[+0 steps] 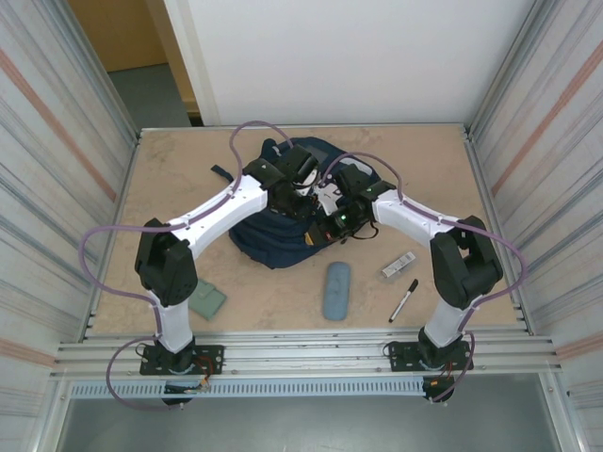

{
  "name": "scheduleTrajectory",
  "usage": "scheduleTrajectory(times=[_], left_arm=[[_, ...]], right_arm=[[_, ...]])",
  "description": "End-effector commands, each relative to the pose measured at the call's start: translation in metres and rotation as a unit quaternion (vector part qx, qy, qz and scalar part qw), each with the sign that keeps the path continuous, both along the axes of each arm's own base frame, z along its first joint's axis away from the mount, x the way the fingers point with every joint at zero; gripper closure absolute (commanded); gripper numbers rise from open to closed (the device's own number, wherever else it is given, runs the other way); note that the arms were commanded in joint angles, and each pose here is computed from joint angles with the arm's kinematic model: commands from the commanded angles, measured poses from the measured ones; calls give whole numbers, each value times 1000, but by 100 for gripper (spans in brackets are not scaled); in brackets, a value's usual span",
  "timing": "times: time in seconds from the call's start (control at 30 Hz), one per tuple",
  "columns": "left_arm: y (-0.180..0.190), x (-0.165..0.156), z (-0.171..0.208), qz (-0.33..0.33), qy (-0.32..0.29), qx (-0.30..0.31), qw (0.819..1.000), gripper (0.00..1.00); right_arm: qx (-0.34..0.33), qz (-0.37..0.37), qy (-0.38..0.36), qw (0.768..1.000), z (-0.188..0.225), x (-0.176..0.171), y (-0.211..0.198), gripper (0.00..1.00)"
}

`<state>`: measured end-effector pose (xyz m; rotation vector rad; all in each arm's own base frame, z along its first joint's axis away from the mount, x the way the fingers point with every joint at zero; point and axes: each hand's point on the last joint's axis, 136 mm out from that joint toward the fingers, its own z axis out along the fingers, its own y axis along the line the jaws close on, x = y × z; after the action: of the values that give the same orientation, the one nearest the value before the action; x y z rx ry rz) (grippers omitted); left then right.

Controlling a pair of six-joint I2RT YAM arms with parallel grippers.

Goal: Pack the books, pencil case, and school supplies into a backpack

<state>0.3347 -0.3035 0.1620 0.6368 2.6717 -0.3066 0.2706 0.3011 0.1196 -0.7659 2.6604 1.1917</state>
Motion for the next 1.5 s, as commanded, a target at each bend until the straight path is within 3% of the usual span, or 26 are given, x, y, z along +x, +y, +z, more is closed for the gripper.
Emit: scheduleTrajectory(times=[0.0, 0.1, 0.23, 0.33, 0.43, 0.5, 0.67, 0.83, 0.93, 1.13, 1.33, 1.47], left_arm=[[-19, 13, 20, 6, -34, -65, 997, 100], [-18, 10, 15, 8, -27, -74, 997, 100], [-15, 2, 13, 5, -20, -84, 996, 95], [-12, -4, 11, 6, -16, -89, 996, 82], [-10, -12, 9, 21, -4, -107, 994, 62], [-9, -21, 12, 34, 3, -123, 992, 57], [-6, -46, 12, 91, 7, -119, 989, 54], [-19, -72, -15, 197, 25, -97, 975, 53], [-27, -80, -28, 237, 14, -53, 970, 52], [-30, -82, -59, 314, 0, 1, 950, 54], [-16, -74, -43, 359, -98, 47, 927, 54], [-22, -70, -48, 363, -96, 39, 926, 55]], right_arm=[[37, -15, 37, 998, 0, -10, 18, 87], [17, -50, 34, 998, -9, -6, 6, 71], [10, -80, 23, 996, -8, -8, -13, 60], [-1, -115, 5, 993, -5, -6, -36, 55], [-19, -168, -18, 985, 0, 3, -64, 51], [-35, -213, -33, 976, 5, 11, -85, 48], [-51, -288, -51, 955, 14, 27, -118, 45], [-53, -324, -70, 942, 18, 39, -129, 45], [-47, -341, -79, 936, 21, 45, -133, 45], [-31, -358, -90, 929, 27, 49, -135, 44], [-20, -334, -89, 938, 27, 42, -129, 46], [-28, -329, -88, 940, 22, 37, -132, 48]])
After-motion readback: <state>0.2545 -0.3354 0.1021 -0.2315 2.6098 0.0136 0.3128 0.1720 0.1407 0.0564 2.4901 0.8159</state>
